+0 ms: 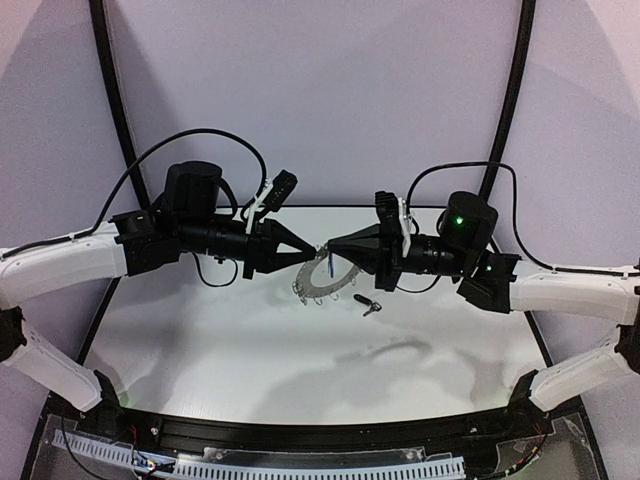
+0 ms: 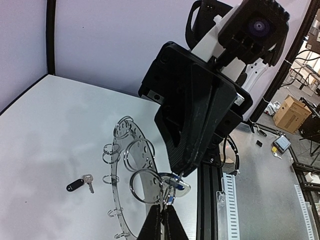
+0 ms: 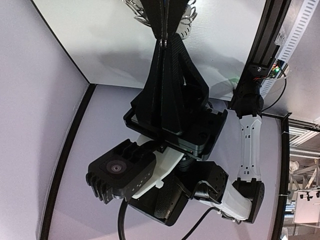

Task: Put the keys on the keyring

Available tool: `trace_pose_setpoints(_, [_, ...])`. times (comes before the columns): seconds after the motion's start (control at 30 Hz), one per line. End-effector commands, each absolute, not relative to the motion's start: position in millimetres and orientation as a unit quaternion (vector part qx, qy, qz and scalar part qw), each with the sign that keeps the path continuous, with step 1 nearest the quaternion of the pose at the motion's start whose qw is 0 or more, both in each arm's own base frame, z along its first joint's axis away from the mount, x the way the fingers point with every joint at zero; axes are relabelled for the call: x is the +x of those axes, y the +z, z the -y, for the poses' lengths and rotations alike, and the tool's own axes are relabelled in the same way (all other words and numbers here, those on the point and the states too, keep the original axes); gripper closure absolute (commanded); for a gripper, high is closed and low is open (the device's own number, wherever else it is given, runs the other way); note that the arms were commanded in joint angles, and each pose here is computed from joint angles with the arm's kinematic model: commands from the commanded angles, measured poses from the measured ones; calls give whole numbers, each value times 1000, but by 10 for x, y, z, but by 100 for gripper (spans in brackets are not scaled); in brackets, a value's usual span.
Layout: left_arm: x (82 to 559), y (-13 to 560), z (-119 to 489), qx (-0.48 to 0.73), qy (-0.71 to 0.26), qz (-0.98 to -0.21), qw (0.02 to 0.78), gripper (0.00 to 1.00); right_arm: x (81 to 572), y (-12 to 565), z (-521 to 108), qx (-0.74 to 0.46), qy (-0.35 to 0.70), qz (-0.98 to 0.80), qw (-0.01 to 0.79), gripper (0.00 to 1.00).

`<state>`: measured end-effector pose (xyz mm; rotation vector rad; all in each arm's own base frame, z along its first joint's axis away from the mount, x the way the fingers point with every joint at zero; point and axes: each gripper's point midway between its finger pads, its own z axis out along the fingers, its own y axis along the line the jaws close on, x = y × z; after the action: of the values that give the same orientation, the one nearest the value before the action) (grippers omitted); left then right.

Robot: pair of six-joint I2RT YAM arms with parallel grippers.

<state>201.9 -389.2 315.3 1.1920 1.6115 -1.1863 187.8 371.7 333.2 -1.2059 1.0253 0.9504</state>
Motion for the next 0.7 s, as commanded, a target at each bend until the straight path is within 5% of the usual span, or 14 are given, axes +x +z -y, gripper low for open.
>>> trace_pose_setpoints(0.0, [1946, 3327, 3888, 474, -483, -611, 410, 99, 1834, 3430, -3758, -524, 419, -426, 607, 100])
trace_pose_setpoints(0.67, [1931, 3357, 3915, 477, -490, -605, 407, 99, 1930, 3358, -3849, -519, 423, -455, 587, 100])
